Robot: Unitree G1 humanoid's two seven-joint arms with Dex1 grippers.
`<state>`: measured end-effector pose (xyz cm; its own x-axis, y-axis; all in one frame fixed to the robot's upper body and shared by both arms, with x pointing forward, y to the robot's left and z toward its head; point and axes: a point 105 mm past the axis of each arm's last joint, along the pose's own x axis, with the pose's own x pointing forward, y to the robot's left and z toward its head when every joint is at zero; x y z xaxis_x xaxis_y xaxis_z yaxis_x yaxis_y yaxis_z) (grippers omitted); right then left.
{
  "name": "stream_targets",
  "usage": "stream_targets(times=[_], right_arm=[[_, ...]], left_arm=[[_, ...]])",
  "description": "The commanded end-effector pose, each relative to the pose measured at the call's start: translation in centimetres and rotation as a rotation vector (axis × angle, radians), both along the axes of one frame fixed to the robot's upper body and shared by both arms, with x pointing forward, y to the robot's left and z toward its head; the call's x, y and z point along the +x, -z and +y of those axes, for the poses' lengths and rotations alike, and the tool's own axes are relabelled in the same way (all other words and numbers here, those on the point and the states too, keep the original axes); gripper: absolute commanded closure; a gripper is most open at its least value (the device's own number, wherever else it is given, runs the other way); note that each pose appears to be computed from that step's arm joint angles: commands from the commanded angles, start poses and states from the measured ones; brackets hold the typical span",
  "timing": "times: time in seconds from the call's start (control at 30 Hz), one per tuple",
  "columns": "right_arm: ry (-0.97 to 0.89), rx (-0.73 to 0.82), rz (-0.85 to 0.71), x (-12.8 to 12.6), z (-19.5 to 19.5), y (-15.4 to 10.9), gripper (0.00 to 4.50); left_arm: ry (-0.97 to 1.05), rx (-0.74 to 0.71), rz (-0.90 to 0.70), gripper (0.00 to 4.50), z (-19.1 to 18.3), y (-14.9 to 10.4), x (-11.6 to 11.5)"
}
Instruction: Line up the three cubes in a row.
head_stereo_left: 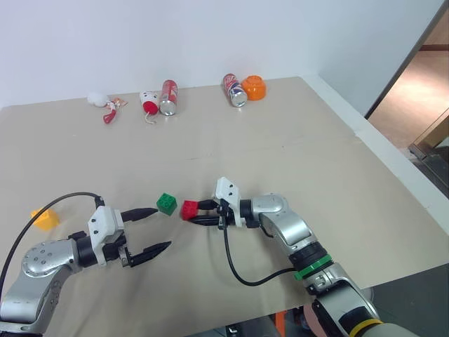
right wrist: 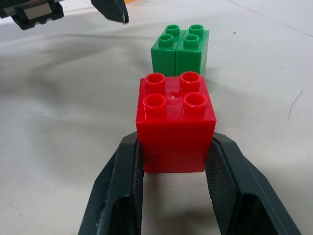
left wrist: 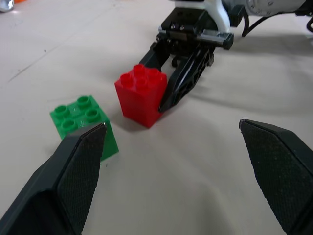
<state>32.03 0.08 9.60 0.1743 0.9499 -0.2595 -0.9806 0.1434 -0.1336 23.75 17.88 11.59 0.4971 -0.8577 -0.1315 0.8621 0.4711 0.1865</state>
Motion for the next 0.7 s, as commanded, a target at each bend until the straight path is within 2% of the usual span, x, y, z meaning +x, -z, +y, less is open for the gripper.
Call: stream_targets(times=[0.03,0.2,0.4,0.53,0.7], right_arm=[[0.094,0.040,-0.050,2.1,-2.3,-2.4,3.30],[0.129,0.007,-0.060,2.3,-7.5,-3.5,3.30],[0.035,-0.110,0.008,-1.1,-12.3,-3.2,3.30],[0.003,-0.159,0.034,-2.3,-13.5,-2.8,3.30],[0.005,-0.182,-0.022,-1.2,-12.9,-2.3,3.30]], left_arm=[[0.039,-0.003,-0.033,0.00,-0.5,-0.5,-0.2],[0.104,-0.021,-0.054,0.00,-1.7,-0.9,0.1],[0.189,-0.031,-0.046,0.00,-2.7,-1.1,0.4],[0.232,-0.028,-0.040,0.00,-3.0,-1.2,0.7],[0.261,-0.025,-0.027,0.00,-2.7,-1.4,1.0]])
